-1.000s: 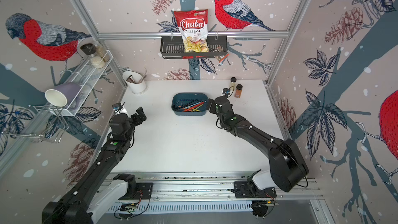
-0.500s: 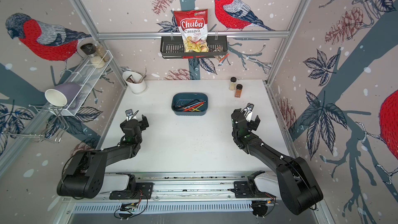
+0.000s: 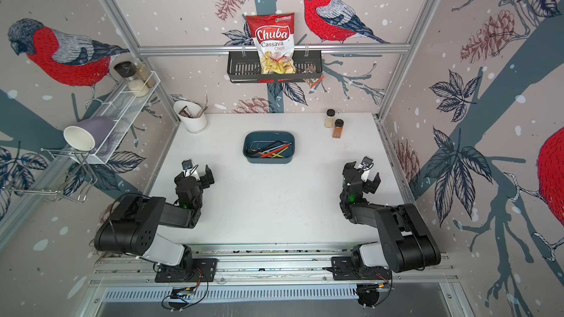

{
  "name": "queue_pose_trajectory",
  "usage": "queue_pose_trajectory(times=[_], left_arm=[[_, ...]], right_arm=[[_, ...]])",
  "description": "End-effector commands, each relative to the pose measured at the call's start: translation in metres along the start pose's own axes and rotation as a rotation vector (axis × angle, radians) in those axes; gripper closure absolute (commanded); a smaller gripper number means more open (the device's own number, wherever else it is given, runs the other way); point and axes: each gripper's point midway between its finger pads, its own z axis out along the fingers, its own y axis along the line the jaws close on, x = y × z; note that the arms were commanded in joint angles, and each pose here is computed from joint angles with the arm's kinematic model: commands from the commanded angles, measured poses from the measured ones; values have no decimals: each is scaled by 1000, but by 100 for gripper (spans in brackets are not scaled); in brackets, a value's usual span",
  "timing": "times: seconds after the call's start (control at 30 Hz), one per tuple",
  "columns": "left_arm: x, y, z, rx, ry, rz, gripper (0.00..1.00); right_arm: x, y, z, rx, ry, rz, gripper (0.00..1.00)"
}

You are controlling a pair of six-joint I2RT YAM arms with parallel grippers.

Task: Put the hex key on the desktop into the storage box
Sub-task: Reset both arms

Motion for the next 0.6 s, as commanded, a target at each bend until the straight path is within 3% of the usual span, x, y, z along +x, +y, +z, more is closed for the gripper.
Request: queue_pose_trajectory(times=[0.0,0.07,0.13,0.27,0.37,0.43,0.57], left_arm=[[-18,-9,3,44,-54,-5,3],[-20,-8,3,43,-71,-10,3],[-19,-8,4,48,-52,-10,3],[-19,-8,4,48,-62,-11,3],[-20,-8,4,51,-61,-11,3],[-19,-9,4,56,-55,-11,3],[-18,-9,6,69,-48,-13,3]], right_arm=[[-26,15,0,-99,-122,-4,0],[-27,13,-2,-146,-176,21,0],[-19,13,2,-156,-117,28,0],[-18,-13,0,-193,-174,172,0],[-7,2,14,-201,-70,108,0],[-13,-1,9,-210,-128,119,0],[-9,2,13,-207,-83,111,0]])
